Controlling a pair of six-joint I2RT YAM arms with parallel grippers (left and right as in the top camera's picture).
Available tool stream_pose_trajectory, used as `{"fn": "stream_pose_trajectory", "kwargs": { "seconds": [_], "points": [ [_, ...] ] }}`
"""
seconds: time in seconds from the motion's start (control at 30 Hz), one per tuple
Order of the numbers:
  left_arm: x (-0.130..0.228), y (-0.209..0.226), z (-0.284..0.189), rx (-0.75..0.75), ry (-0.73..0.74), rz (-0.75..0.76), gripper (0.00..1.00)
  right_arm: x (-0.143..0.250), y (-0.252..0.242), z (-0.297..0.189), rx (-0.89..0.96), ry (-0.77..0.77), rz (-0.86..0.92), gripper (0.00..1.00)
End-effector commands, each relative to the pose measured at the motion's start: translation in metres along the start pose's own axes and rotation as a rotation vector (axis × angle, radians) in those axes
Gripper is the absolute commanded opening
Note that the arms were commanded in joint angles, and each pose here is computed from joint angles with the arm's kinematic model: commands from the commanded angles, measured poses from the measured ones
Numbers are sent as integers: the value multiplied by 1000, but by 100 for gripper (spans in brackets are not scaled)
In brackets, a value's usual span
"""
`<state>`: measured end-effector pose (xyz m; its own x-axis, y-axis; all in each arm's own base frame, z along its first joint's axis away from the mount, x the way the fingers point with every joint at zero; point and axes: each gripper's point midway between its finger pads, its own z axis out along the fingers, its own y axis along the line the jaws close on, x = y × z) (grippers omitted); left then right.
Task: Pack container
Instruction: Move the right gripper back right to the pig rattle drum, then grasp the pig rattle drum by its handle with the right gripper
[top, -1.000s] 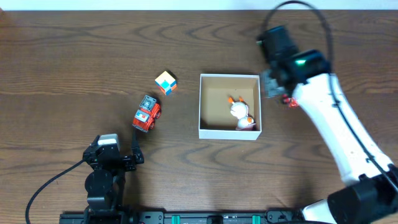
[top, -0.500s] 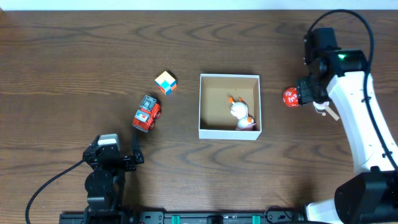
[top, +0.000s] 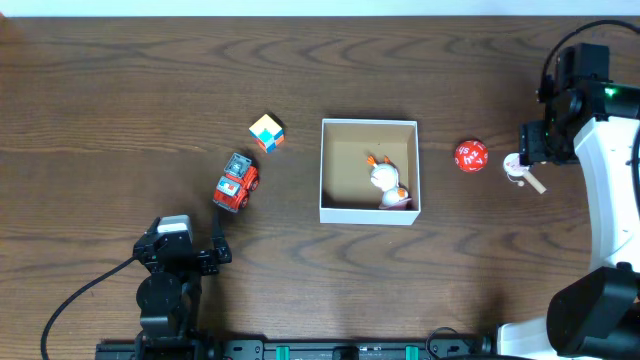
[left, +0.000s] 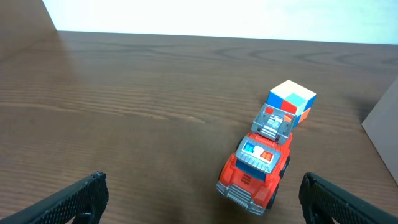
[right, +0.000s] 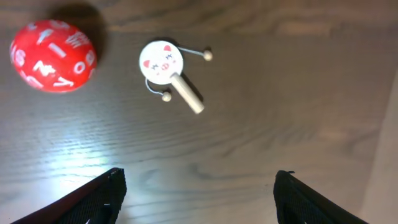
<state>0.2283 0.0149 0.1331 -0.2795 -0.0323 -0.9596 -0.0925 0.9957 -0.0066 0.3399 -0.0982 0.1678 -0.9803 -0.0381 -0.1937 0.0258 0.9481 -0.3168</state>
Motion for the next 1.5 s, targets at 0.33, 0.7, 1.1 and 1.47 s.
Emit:
{"fn": "stream_pose_trajectory", "kwargs": {
  "seconds": [0.33,0.7,1.1,1.47],
  "points": [
    [12,0,2,0,34,15,98,13,-7,56,-165,-48,-169,80],
    [12,0,2,0,34,15,98,33,-3,119,-216,-26,-288,75],
    [12,0,2,0,34,15,98,32,11,176,-249,3,-315,61],
    [12,0,2,0,34,15,98,38,22,189,-296,28,-312,4]
  ]
}}
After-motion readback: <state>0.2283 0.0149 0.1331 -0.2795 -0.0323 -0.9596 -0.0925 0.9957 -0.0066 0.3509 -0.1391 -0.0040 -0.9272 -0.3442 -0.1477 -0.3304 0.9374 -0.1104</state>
